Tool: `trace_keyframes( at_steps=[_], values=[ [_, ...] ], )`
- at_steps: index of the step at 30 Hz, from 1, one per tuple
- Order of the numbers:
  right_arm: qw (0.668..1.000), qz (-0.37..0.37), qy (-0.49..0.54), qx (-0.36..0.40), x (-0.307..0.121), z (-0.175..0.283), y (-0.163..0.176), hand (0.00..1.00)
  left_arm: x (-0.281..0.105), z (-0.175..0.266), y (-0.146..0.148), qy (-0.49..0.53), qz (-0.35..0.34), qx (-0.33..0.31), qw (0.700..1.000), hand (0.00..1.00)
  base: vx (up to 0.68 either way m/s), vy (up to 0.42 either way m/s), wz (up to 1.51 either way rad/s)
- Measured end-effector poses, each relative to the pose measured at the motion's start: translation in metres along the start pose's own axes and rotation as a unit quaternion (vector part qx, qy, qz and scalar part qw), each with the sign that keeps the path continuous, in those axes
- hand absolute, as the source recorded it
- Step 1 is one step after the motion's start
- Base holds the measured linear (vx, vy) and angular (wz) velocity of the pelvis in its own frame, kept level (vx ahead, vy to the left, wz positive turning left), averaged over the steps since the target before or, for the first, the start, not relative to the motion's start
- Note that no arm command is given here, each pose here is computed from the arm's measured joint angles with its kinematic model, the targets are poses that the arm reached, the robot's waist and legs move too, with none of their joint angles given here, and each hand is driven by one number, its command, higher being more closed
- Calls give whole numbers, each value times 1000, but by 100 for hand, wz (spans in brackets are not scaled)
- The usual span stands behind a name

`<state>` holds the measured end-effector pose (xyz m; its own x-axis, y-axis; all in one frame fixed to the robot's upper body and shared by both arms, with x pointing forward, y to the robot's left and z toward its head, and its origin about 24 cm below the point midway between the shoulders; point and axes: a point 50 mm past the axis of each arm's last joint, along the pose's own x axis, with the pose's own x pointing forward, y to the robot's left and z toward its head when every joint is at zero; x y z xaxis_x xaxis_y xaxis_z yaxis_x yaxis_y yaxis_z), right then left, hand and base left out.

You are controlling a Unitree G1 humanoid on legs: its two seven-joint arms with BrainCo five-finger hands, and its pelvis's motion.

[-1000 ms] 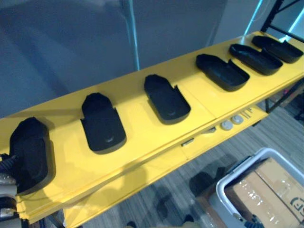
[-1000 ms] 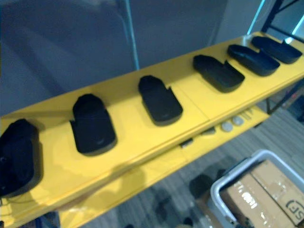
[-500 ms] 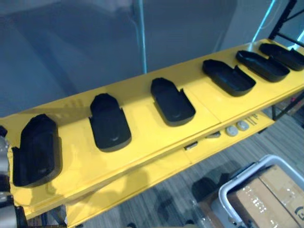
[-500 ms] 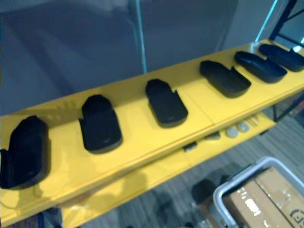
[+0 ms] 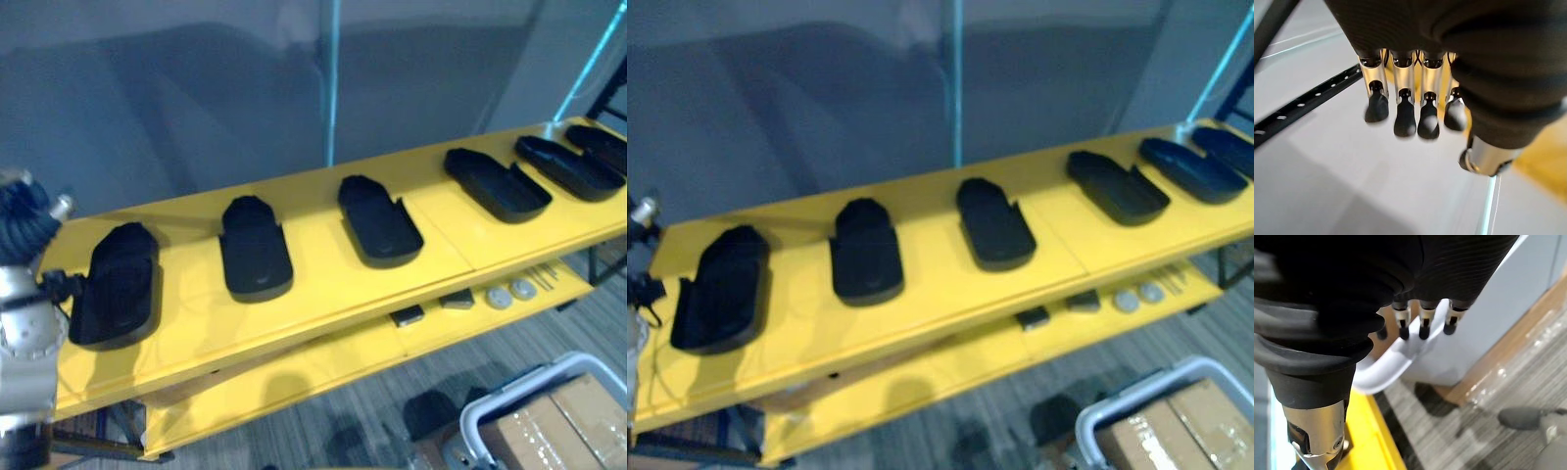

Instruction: Walk over and take plastic housings, then place them on the shelf

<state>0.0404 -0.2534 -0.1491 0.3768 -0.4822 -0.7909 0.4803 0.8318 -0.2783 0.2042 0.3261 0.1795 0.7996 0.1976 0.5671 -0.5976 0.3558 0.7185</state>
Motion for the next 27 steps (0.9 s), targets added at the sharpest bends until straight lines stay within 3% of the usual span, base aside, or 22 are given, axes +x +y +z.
trace_keyframes(
  at_steps=[4,6,13,17,27],
  values=[
    [1000,3,11,4,2,0,0,0,-22,-8,-18,34,-139,-4,990,100,-12,-27,27],
    [1000,8,11,18,4,5,2,0,-34,-16,-35,75,-245,-18,966,100,-26,-12,35],
    [998,33,-23,43,14,34,14,0,-70,-41,-81,154,-422,-57,891,100,-9,1,2],
    [998,40,-20,48,15,35,15,0,-92,-57,-96,197,-471,-77,856,100,38,-15,1],
    [997,56,-26,45,20,48,22,0,-103,-58,-116,202,-437,-72,873,100,16,-5,3]
  ],
)
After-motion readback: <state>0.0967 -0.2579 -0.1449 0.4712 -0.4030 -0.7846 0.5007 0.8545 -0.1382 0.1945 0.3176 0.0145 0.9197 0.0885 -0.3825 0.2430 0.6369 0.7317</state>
